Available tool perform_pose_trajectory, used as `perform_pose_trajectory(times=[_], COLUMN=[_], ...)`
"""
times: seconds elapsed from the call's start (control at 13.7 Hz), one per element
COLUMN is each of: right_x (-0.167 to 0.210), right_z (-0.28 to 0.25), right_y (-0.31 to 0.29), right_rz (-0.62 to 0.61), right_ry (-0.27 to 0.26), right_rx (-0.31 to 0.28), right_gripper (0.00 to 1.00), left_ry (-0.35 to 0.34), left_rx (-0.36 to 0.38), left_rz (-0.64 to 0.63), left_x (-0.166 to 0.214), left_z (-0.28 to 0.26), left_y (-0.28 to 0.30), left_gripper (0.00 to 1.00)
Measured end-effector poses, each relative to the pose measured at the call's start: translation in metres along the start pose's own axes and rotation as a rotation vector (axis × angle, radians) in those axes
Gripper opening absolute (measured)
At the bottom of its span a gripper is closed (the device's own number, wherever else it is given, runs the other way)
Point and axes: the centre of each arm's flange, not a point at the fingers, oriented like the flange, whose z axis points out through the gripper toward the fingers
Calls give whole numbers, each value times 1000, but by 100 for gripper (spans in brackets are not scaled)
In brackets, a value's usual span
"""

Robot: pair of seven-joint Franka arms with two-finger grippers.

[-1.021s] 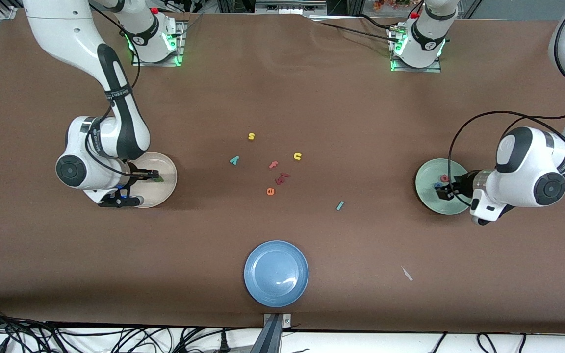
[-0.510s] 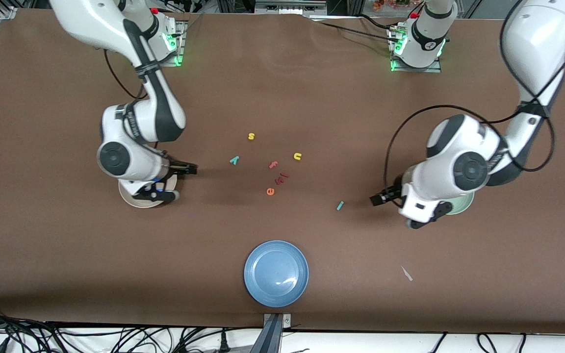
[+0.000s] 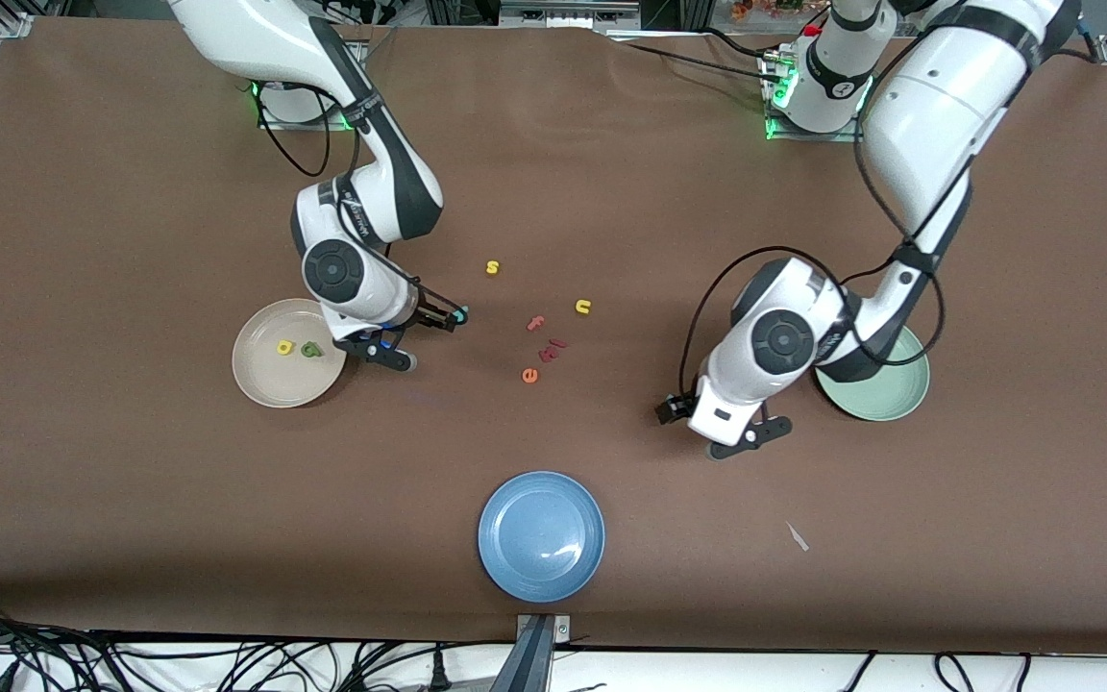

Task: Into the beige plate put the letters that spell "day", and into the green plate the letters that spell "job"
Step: 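Grasp teal y with the right gripper while the left gripper grasps teal strip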

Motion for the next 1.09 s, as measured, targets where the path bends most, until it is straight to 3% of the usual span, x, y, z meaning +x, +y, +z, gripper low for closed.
perform_pose_trajectory(times=[0.29, 0.51, 0.88, 1.02, 1.09], right_x=[-31, -32, -31, -31, -32], right_z=[30, 43, 52, 54, 54], right_y=[-20, -19, -16, -16, -17], right_rz=[65, 82, 87, 86, 85], right_ry=[56, 76, 86, 87, 88], right_rx=[23, 31, 33, 32, 34], right_gripper=[71, 65, 58, 52, 45], left_ry=[-25, -43, -51, -51, -51], left_rx=[7, 14, 11, 10, 9], left_rz=[107, 144, 162, 162, 162], left_x=[-9, -15, -8, -7, -7], left_z=[21, 34, 45, 46, 46], left_y=[8, 10, 8, 8, 9], left_gripper=[90, 64, 59, 43, 43])
